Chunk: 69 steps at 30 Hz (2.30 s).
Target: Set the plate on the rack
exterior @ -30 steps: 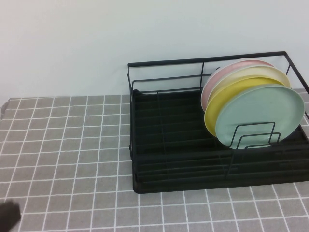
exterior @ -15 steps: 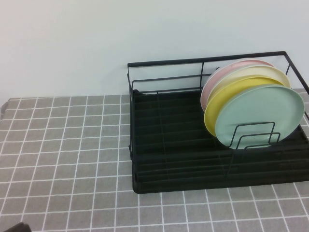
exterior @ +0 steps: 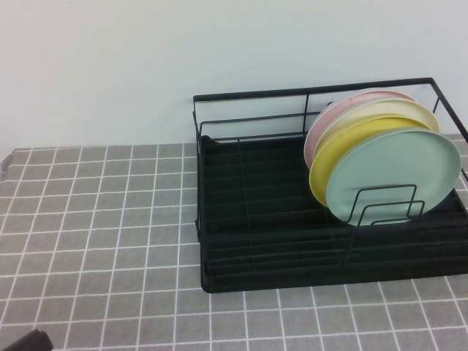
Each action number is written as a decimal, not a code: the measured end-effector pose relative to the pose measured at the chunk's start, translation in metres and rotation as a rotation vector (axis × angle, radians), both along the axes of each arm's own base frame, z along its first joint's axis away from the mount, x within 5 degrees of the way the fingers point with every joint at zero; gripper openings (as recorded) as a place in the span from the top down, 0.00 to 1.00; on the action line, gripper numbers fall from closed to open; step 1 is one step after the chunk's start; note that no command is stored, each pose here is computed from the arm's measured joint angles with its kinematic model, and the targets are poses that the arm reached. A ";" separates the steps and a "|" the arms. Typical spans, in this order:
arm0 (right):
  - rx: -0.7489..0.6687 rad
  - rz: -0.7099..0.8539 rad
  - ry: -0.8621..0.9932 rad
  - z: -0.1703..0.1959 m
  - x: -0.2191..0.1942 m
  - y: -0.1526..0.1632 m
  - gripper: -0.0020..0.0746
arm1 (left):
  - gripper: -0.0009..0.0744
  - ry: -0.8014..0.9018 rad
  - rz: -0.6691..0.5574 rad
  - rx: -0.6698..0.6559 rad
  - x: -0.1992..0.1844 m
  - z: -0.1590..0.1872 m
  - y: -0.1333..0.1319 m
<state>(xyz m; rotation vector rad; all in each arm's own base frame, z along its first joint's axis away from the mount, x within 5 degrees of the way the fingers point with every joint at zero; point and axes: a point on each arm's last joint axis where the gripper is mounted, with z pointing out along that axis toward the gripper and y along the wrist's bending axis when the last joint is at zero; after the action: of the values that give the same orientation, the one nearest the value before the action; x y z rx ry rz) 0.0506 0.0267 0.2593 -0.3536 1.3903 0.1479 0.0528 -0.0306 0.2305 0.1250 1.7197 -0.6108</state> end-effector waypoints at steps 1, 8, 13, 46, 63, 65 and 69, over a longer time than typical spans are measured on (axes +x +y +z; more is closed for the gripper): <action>0.006 -0.001 0.000 0.000 0.000 0.000 0.97 | 0.99 0.004 0.000 0.003 0.000 -0.002 0.000; 0.010 0.000 0.001 0.000 0.000 0.000 0.98 | 0.99 0.069 -0.024 0.036 -0.001 -0.012 -0.002; 0.012 0.000 0.001 0.000 0.000 0.000 0.98 | 0.99 0.111 -0.038 0.051 -0.002 -0.018 -0.003; 0.021 0.002 0.001 0.001 0.000 0.000 0.98 | 0.99 0.078 0.418 0.182 0.001 -0.047 0.027; 0.023 0.002 0.002 0.001 0.000 0.000 0.98 | 0.99 0.085 0.416 0.182 0.000 -0.048 0.026; 0.023 0.002 0.002 0.001 0.000 0.000 0.98 | 0.99 0.085 0.416 0.182 0.000 -0.048 0.026; 0.000 -0.010 -0.007 0.001 0.000 -0.001 0.98 | 0.99 0.085 0.416 0.182 0.000 -0.048 0.026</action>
<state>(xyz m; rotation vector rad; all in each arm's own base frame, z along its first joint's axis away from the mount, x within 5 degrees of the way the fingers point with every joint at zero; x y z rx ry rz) 0.0508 0.0258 0.2599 -0.3463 1.3848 0.1382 0.0532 -0.0042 0.1824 -0.1309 1.8128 -0.1540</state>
